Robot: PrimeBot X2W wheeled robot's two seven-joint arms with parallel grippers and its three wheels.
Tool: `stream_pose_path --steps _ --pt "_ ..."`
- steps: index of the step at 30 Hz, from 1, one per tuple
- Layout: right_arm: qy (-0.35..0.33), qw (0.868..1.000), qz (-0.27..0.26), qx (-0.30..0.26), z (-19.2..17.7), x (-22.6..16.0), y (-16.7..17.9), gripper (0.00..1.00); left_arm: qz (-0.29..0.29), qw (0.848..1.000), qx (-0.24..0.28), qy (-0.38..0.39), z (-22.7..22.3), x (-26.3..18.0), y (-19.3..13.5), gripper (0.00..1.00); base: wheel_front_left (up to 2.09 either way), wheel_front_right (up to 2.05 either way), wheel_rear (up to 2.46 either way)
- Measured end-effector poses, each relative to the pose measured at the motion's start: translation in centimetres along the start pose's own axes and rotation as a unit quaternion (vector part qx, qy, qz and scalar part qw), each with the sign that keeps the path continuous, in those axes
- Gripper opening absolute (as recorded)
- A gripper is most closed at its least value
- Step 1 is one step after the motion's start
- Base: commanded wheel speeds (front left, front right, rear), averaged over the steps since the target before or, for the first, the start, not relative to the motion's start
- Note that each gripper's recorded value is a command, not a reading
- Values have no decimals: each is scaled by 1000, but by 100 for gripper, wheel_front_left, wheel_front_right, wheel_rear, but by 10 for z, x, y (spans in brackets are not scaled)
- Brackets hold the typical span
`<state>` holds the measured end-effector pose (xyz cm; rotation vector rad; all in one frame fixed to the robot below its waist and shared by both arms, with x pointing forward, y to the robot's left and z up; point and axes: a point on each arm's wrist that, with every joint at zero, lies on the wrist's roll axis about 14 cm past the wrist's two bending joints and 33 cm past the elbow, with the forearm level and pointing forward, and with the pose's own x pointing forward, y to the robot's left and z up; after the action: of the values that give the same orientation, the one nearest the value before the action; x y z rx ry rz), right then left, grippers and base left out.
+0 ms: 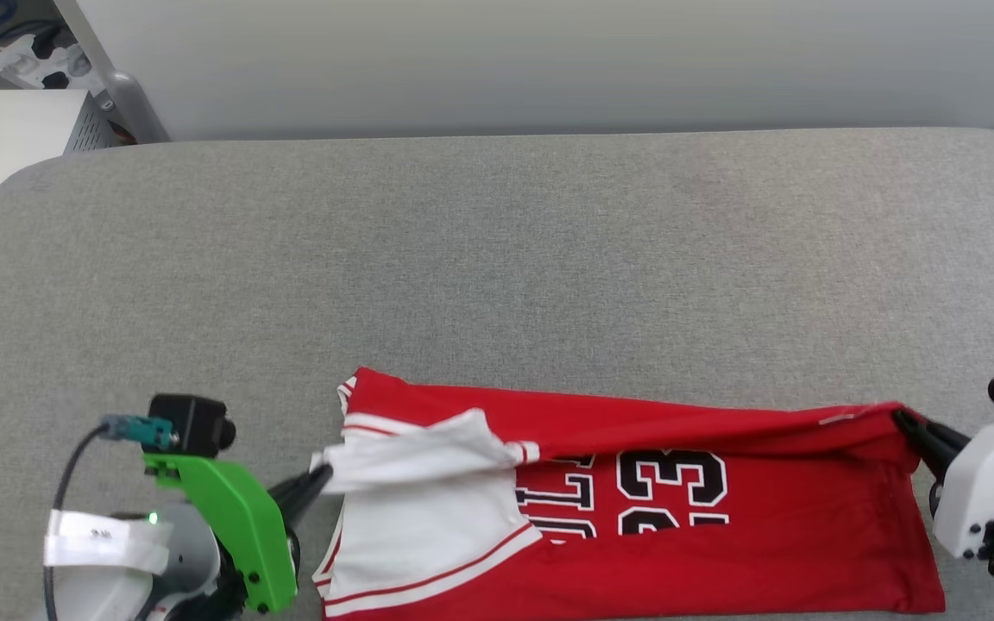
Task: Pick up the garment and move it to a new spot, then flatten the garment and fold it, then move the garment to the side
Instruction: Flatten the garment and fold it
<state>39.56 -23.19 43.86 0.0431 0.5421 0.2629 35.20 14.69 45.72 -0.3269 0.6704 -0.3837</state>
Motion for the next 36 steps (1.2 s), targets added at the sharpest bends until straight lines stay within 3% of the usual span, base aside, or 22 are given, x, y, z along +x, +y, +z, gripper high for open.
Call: stream_pose_path --steps 22,23,24,31,36 --pt "95 993 31 -57 -66 -26 12 3 25 991 14 127 -81 5 14 0 0 0 0" --pt "98 993 31 -57 -68 -27 12 75 26 991 13 133 -84 5 15 34 0 0 0" --pt "101 993 31 -56 -70 -27 12 100 27 990 13 139 -87 5 15 100 0 0 0" --pt "86 995 32 -42 -61 -34 13 100 23 993 19 118 -80 1 11 100 0 0 0" --pt "51 997 44 -25 -36 -40 20 100 11 999 22 38 -48 -2 -1 100 0 0 0"
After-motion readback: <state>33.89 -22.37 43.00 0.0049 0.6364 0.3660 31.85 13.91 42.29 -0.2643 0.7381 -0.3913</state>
